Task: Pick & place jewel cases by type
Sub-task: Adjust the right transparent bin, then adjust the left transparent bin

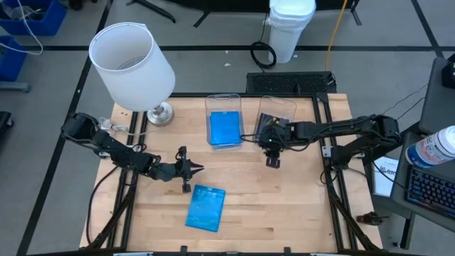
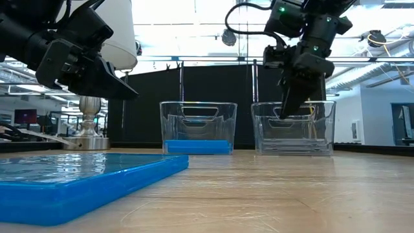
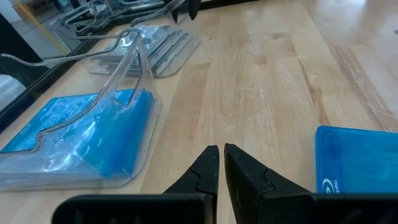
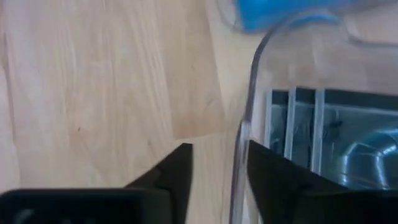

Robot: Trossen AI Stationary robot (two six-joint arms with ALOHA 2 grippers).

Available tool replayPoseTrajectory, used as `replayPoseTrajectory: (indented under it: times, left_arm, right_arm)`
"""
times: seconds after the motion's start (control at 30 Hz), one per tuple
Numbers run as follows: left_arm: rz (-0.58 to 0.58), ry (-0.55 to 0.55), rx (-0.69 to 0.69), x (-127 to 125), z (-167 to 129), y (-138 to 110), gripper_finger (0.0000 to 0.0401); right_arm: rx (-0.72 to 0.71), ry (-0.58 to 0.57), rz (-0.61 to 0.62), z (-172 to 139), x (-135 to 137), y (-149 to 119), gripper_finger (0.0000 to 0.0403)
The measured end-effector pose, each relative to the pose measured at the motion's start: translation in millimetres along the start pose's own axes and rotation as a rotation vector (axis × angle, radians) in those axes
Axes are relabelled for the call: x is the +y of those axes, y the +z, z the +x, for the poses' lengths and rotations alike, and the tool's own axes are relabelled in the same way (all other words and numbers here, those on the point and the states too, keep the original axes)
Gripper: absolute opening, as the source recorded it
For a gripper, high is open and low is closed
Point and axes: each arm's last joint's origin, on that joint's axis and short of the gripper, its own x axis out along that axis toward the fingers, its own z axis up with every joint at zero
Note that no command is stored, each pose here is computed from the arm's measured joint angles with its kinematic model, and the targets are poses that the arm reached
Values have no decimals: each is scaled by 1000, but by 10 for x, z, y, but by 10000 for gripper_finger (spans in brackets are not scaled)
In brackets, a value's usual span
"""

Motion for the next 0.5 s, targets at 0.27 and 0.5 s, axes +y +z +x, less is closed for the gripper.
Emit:
replayPoseTrajectory:
  times: [0.27,0.5]
  left_arm:
    - [-36,0,-3,0,0,3,35]
    - [-72,-13,-9,-4,0,11,35]
  right_arm:
    - [-202,7,-16,-90,38,189,223]
    - [-493,-68,-180,-203,361,504,243]
